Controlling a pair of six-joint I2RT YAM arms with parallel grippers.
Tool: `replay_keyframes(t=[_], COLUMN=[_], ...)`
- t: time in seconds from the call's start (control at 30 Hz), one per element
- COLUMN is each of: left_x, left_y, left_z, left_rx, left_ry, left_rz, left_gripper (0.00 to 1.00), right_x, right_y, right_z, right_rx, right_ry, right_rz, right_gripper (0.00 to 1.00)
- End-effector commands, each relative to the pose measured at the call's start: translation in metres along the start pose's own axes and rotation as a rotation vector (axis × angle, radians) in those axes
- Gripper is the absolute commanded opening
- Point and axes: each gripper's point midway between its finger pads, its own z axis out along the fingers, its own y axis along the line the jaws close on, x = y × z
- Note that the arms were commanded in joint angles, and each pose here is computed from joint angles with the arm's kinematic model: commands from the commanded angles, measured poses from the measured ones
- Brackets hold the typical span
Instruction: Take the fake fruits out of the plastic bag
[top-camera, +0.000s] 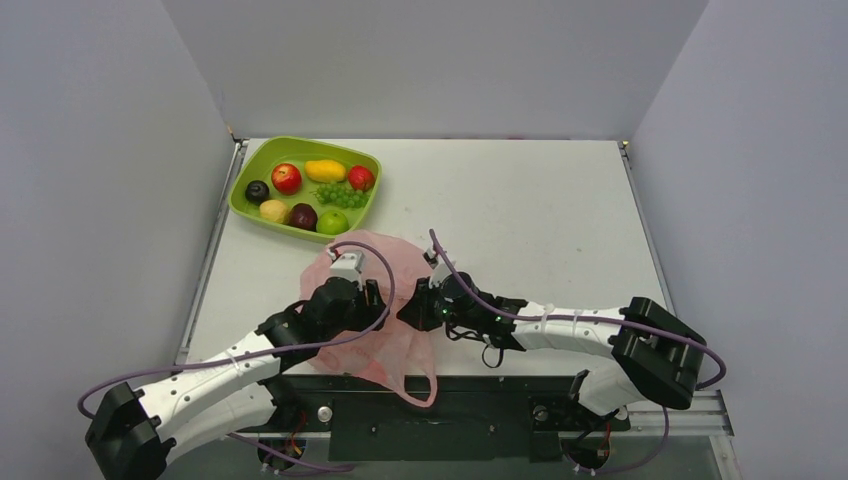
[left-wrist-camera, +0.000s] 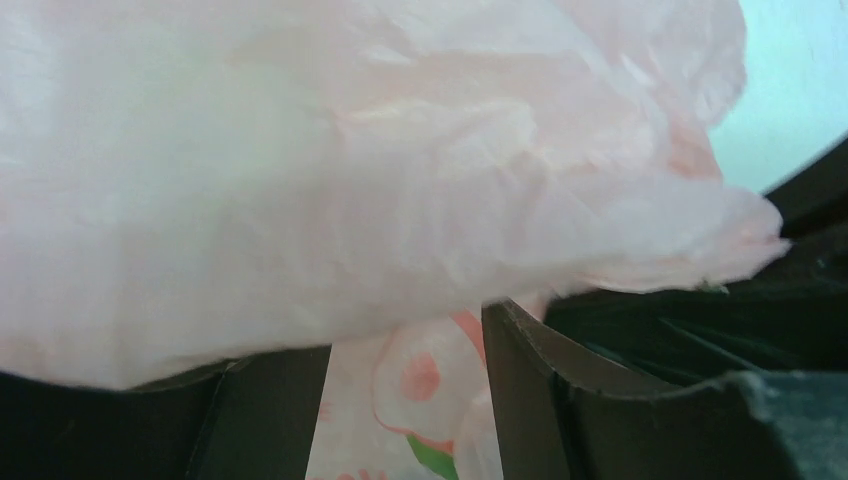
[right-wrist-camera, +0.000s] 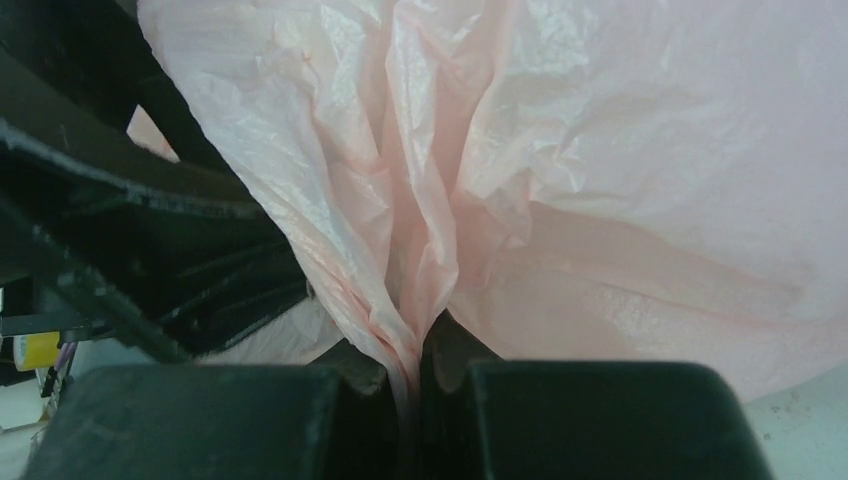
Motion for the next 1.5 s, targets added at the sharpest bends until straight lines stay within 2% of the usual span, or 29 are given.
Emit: replay_keyframes(t=[0.0, 0.1, 0.23, 0.47, 0.7, 0.8, 0.83, 0.87, 0.9, 0.97, 1.1, 1.33, 1.47], left_x=[-0.052, -0.079, -0.088, -0.099, -0.089, -0.076, -0.074, -0.069, -0.068, -0.056, -0.044, -0.037, -0.035], left_y=[0.008, 0.015, 0.019, 0.026, 0.011, -0.002, -0.003, -0.003, -0.005, -0.005, -0.011, -0.030, -0.025], left_z=[-0.006, -0.010, -0.001, 0.018, 0.035, 0.030, 0.029, 0.025, 0.023, 0.018, 0.005, -0.027, -0.046], left_rx=[-0.067, -0.117, -0.139, -0.159, -0.096, -0.010, -0.006, -0.003, 0.008, 0.020, 0.079, 0.206, 0.181], left_ry=[-0.260, -0.366, -0.371, -0.410, -0.337, -0.272, -0.258, -0.230, -0.223, -0.170, -0.122, -0.035, -0.009], left_rz=[-0.059, -0.007, 0.028, 0.004, 0.007, -0.009, -0.017, -0.032, -0.038, -0.050, -0.083, -0.100, -0.099], left_gripper=[0.54, 0.59, 0.65, 0.74, 0.73, 0.74, 0.75, 0.76, 0.76, 0.76, 0.76, 0.76, 0.77], right_x=[-0.013, -0.010, -0.008, -0.008, -0.006, -0.003, -0.014, -0.005, -0.014, -0.012, -0.020, -0.047, -0.071], right_y=[0.018, 0.016, 0.017, 0.017, 0.011, -0.008, -0.015, -0.026, -0.031, -0.038, -0.039, -0.018, 0.006], right_z=[-0.008, -0.008, -0.007, -0.008, -0.009, -0.014, -0.015, -0.021, -0.025, -0.035, -0.053, -0.080, -0.077], right_rx=[-0.062, -0.061, -0.069, -0.076, -0.055, 0.057, 0.123, 0.191, 0.254, 0.324, 0.374, 0.370, 0.325], right_ry=[-0.059, -0.054, -0.048, -0.050, -0.043, -0.016, -0.053, -0.016, -0.048, -0.034, -0.061, -0.117, -0.143], right_rz=[0.001, -0.004, -0.007, -0.015, -0.028, -0.083, -0.105, -0.153, -0.181, -0.238, -0.286, -0.463, -0.587], right_gripper=[0.00, 0.00, 0.00, 0.00, 0.00, 0.00, 0.09, 0.16, 0.26, 0.37, 0.50, 0.66, 0.75])
